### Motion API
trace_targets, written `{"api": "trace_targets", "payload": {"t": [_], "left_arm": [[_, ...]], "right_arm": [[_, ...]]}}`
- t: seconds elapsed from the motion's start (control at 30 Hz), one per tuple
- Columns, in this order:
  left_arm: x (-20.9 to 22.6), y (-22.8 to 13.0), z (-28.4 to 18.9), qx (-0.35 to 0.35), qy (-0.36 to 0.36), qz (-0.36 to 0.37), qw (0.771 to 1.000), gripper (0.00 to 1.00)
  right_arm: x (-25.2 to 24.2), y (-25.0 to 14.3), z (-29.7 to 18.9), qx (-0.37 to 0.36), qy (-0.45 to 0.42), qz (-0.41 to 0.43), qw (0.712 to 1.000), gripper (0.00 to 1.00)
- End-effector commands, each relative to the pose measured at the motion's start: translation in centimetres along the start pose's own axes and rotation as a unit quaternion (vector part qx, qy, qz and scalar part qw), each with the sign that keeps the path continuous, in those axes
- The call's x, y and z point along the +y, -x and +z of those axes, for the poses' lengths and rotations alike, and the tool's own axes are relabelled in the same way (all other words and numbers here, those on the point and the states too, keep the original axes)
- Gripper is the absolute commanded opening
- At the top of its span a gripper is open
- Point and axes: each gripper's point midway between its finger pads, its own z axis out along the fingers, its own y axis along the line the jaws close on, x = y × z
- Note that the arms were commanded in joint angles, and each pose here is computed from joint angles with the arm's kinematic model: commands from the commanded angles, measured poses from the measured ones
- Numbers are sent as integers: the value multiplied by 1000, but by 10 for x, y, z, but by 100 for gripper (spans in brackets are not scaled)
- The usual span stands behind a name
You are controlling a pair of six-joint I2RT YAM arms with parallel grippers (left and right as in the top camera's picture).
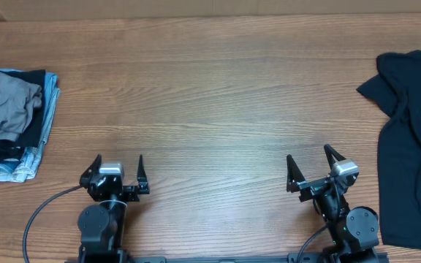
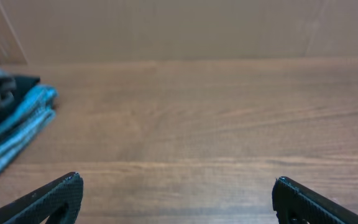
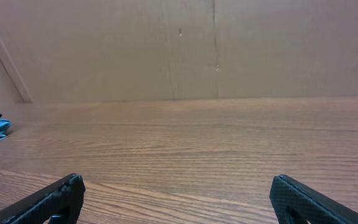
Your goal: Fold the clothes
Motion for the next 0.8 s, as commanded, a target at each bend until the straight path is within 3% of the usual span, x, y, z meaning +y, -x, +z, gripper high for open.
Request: {"api": "trace_targets", "payload": {"t": [0.0,0.77], "left_arm": [[2,18,-6,-43,7,31,999,100],[-1,23,-8,-54,2,34,998,100]], "right_arm": [[-3,-2,0,-2,-6,0,1000,100],[-3,-2,0,-2,-6,0,1000,100]]}}
